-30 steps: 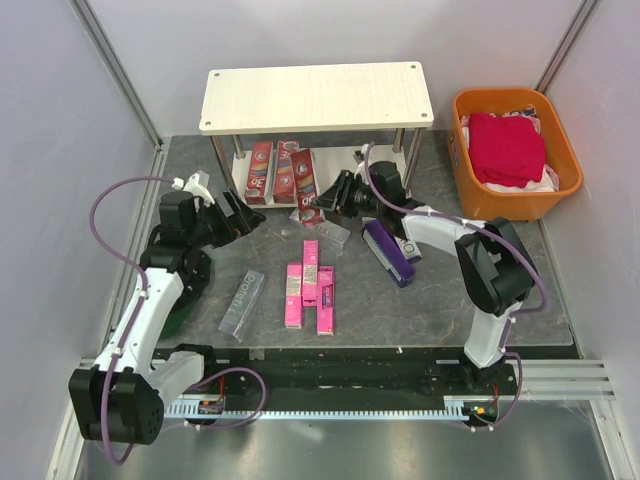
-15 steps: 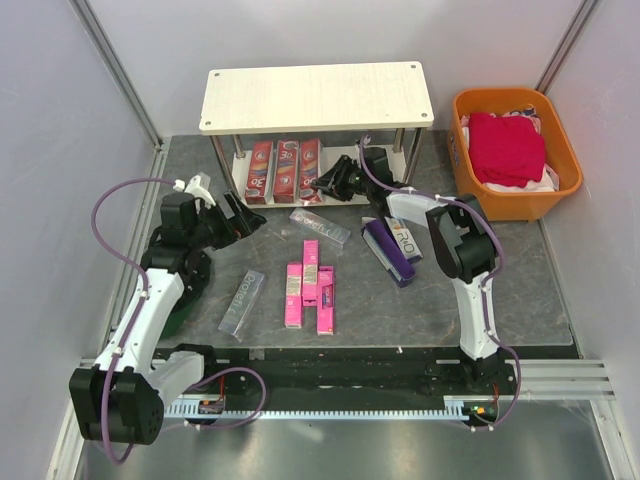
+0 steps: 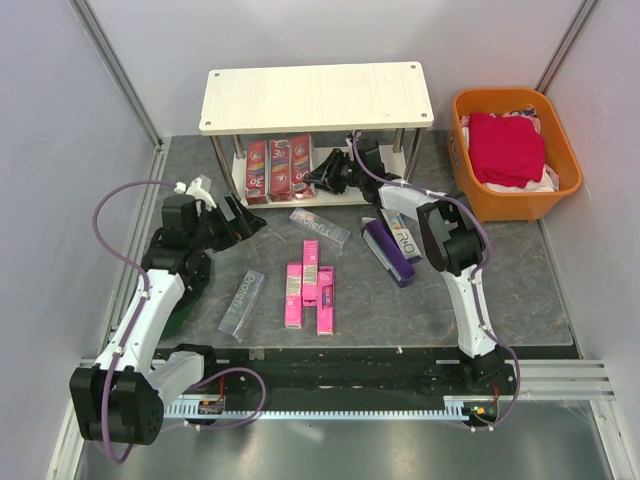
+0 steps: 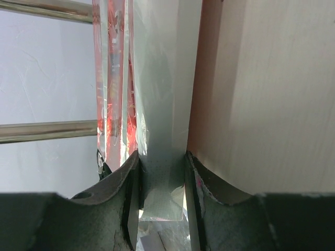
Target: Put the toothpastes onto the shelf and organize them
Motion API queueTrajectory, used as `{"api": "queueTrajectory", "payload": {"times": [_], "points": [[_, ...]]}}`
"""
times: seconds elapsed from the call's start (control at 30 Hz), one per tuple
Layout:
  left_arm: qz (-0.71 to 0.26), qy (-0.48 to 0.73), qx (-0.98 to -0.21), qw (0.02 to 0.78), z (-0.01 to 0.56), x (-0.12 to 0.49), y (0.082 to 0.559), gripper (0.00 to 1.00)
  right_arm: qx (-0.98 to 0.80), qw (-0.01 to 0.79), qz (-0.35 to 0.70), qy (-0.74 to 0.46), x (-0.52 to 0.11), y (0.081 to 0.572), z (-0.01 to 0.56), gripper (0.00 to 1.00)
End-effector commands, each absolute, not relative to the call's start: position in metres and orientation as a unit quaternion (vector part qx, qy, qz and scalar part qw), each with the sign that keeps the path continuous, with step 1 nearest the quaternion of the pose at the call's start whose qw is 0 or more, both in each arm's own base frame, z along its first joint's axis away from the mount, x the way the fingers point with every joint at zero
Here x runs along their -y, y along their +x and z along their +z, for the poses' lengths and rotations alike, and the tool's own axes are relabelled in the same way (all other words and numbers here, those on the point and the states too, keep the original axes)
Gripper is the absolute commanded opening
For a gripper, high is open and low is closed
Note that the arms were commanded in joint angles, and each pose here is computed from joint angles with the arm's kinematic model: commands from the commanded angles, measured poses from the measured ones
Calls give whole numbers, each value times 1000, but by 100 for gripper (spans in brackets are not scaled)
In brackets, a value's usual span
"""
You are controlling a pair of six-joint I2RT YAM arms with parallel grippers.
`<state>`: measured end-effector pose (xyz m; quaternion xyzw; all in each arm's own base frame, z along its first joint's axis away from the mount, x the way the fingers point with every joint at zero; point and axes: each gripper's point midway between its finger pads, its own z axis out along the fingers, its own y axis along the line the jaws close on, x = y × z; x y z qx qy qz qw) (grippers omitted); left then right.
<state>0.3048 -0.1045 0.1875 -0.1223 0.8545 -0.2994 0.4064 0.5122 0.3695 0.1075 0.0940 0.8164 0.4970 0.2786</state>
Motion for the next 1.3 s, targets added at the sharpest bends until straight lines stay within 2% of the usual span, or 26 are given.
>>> {"api": "queueTrajectory", "payload": {"times": [0.0,0.23,0.27,0.37,0.53,0.67,1.0,1.27], "points": [[-297,-103,-853,417,189,104,307,99,-815,272,507,64,-386,509,111,37],[-299,-102,-855,411,184,106,308,99,-827,297,471,78,-368,504,111,58],[-302,-100,-856,408,183,107,307,99,-831,307,457,76,-365,505,108,70],[-312,-92,-854,407,185,111,307,99,-845,309,428,79,-355,500,99,85],[-317,-89,-854,403,182,113,307,99,-859,313,398,76,-342,488,84,98],[-319,-87,-856,398,179,114,306,100,-868,307,384,76,-332,475,71,98],[-331,-73,-859,384,174,122,307,100,-865,339,368,44,-317,441,102,98],[-319,-66,-876,356,157,134,310,100,-891,350,288,-13,-302,396,109,98]]}}
